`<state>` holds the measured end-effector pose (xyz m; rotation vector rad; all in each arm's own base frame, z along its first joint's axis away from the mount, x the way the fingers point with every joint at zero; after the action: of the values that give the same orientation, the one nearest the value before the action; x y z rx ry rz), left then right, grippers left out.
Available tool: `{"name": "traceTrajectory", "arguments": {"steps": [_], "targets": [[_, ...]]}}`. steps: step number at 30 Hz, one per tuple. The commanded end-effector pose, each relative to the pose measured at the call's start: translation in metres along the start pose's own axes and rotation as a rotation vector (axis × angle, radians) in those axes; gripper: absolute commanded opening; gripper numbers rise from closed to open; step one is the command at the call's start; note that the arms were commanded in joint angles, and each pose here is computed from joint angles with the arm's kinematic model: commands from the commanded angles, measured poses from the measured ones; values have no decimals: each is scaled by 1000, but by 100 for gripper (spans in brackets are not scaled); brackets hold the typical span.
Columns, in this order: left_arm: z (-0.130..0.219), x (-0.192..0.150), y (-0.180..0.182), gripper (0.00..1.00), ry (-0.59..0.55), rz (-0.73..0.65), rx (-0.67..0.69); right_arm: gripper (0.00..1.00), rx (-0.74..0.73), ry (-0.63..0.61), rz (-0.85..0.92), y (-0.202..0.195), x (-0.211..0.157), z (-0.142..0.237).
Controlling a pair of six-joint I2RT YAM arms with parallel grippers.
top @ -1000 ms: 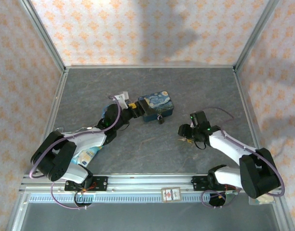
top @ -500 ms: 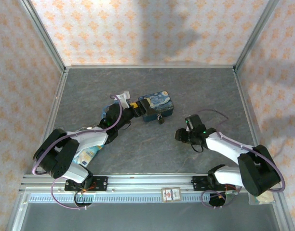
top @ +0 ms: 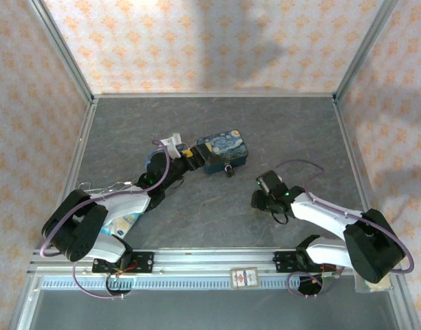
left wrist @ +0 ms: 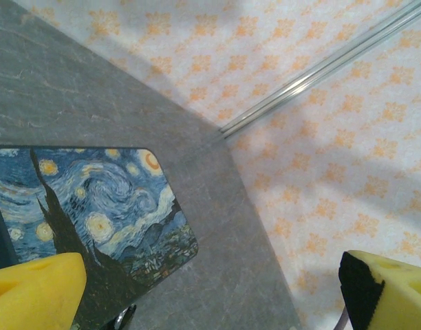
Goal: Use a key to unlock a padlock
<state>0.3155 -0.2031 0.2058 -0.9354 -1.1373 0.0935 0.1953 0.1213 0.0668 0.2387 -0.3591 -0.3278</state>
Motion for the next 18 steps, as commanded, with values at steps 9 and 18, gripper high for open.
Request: {"name": "traceTrajectory", "arguments": {"steps": [9, 18], "targets": [[23, 13, -8, 96, -88, 16, -4, 51, 60, 55, -58, 22, -20, 2], [33, 17, -9, 96, -101, 25, 6, 44, 31, 44, -30, 18, -29, 1]]}}
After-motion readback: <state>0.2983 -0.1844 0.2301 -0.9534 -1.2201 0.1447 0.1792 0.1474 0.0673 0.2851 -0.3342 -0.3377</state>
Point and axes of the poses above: each hand's point on the last joint's axis, 136 mm out from that joint toward the fingers, its own z axis back along the fingers, its own y axis along the line the jaws close on, x = y × z, the point moved 5 cm from there along z, back along the fingers, and after that the axes turned 10 degrees about -z, right-handed, at the moved point
